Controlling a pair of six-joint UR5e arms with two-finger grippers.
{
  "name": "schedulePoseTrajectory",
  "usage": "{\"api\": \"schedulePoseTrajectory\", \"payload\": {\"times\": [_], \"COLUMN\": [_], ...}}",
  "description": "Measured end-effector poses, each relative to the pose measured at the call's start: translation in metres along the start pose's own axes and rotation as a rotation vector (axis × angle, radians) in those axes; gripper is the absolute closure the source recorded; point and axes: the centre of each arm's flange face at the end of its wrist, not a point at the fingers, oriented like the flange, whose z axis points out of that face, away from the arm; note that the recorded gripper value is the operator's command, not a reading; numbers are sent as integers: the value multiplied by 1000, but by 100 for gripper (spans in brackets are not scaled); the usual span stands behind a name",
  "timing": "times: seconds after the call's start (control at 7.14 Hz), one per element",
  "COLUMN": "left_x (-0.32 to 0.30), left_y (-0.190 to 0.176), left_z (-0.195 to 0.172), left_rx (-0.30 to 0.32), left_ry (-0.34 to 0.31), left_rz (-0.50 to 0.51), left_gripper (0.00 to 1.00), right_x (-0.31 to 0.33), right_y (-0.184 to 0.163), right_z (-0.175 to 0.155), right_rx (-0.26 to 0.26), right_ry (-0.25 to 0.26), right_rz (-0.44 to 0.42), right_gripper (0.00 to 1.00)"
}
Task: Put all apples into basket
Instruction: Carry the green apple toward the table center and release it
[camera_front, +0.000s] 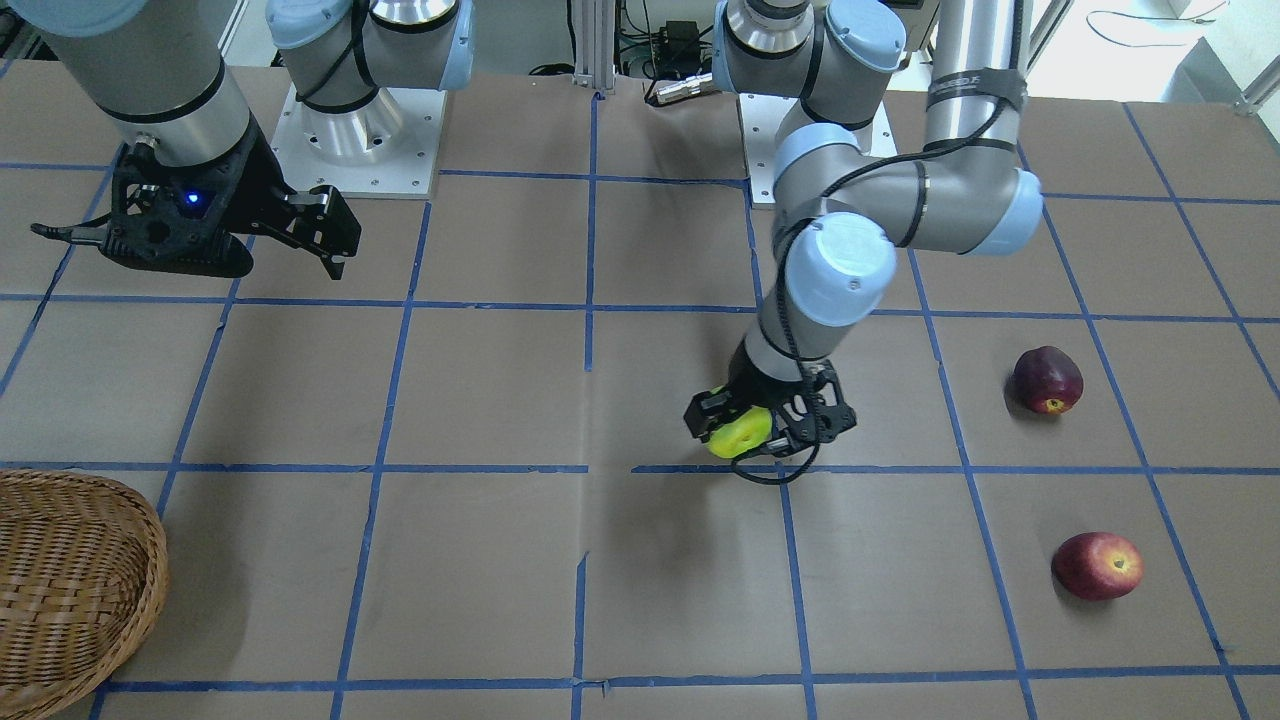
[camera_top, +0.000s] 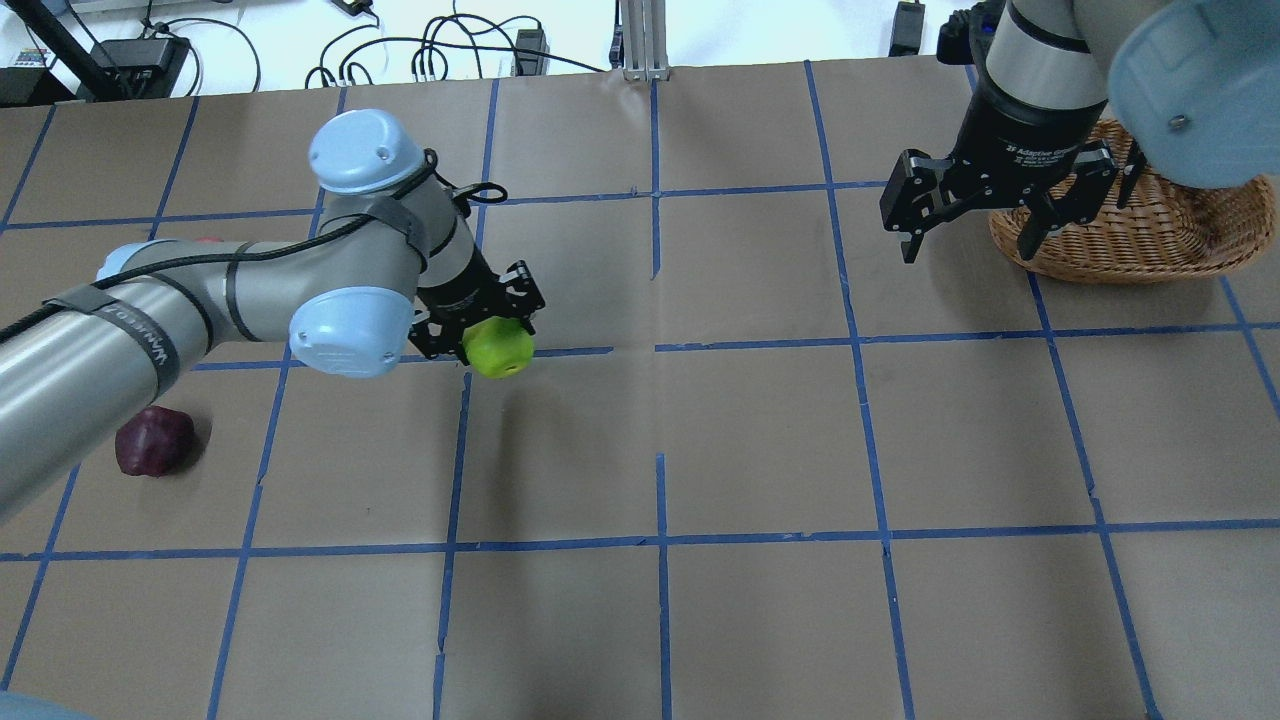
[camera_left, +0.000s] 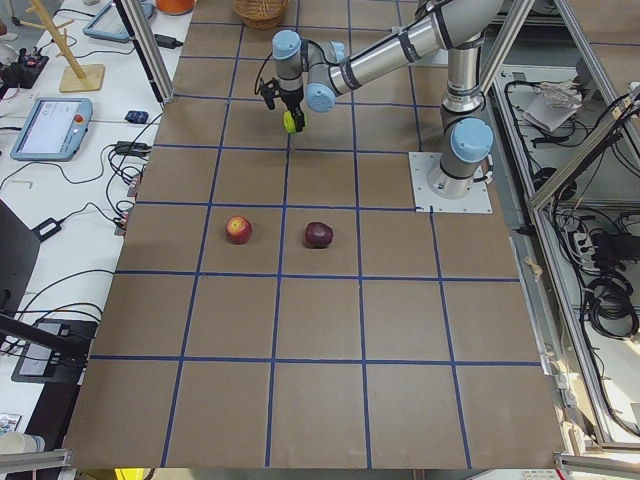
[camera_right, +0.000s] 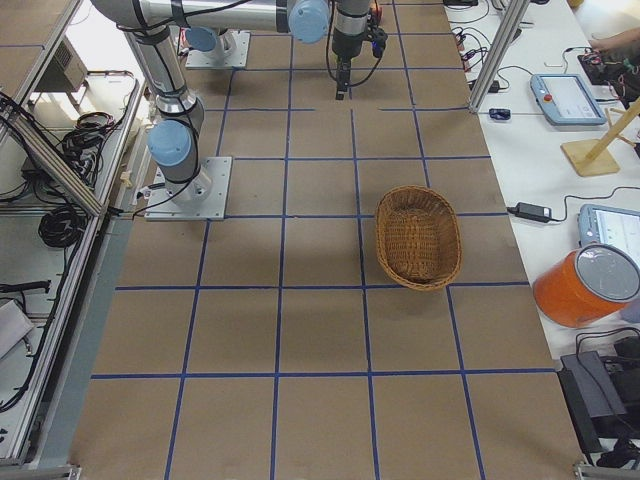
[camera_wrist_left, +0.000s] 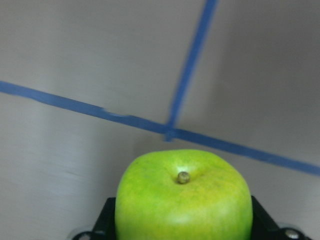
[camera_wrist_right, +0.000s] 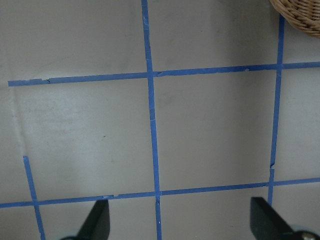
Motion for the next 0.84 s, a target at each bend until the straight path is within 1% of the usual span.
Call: {"api": "schedulePoseTrajectory", "payload": {"times": [0.14, 0.28, 0.42, 0.56, 0.7, 0.84], "left_x": [41, 68, 84, 90, 92, 91], "left_y": [23, 40, 48, 53, 53, 45], "left_z": [12, 29, 46, 57, 59, 51], "left_rx": [13, 20, 22, 14, 5, 6], "left_ry": [42, 71, 97, 114, 127, 144], "left_rz": [-129, -220, -283, -317, -326, -315], "left_gripper": [66, 20, 0, 0, 0, 0], "right_x": [1, 2, 3, 3, 2, 1], "right_y": [-5, -9, -13, -18, -25, -30], "right_z": [6, 12, 17, 26, 40, 48], "right_rx": [-11, -23, -33, -53, -82, -99], "right_ry": [0, 0, -2, -4, -6, -10], "right_rz": [2, 4, 6, 5, 4, 4], "right_gripper": [0, 0, 0, 0, 0, 0]}}
